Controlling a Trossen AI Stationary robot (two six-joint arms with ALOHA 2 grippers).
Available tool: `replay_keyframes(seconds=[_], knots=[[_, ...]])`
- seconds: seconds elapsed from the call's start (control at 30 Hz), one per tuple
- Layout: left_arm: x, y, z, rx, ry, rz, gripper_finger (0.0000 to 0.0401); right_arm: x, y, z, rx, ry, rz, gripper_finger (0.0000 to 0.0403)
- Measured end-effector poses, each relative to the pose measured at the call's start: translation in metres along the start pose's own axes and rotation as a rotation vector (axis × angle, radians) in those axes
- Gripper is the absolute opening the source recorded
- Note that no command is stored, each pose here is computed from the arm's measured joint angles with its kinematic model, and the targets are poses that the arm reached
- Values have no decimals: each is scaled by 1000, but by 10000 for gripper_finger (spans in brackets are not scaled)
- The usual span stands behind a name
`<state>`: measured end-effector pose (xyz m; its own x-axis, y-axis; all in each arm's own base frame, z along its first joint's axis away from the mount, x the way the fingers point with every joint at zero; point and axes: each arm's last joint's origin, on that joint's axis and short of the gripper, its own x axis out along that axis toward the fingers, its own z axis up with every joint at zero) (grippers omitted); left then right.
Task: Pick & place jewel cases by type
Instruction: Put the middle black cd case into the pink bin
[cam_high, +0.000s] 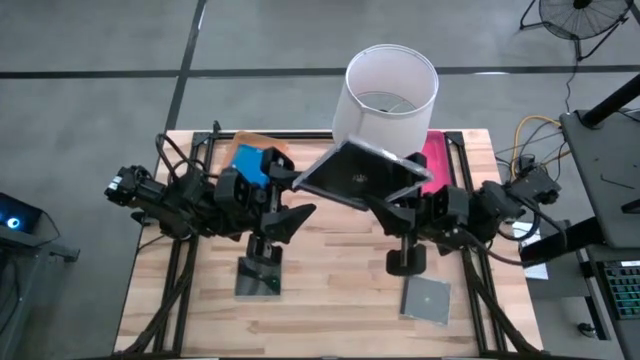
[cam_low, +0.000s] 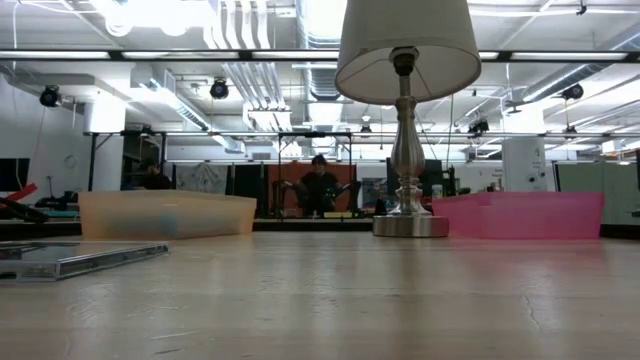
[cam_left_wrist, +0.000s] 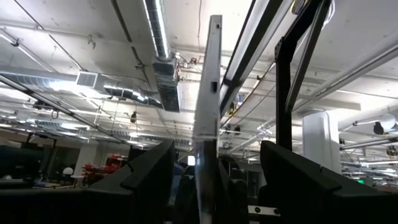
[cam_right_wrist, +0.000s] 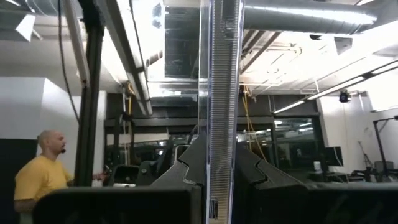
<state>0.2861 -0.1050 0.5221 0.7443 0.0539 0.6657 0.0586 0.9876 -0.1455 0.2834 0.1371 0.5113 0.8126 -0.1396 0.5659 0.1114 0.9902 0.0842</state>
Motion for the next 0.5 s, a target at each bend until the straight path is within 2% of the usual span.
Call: replay_keyframes(seconds=[0.5], knots=[[1,3,0,10,-3,8,209,12,-7,-18,32,-16,42,20]])
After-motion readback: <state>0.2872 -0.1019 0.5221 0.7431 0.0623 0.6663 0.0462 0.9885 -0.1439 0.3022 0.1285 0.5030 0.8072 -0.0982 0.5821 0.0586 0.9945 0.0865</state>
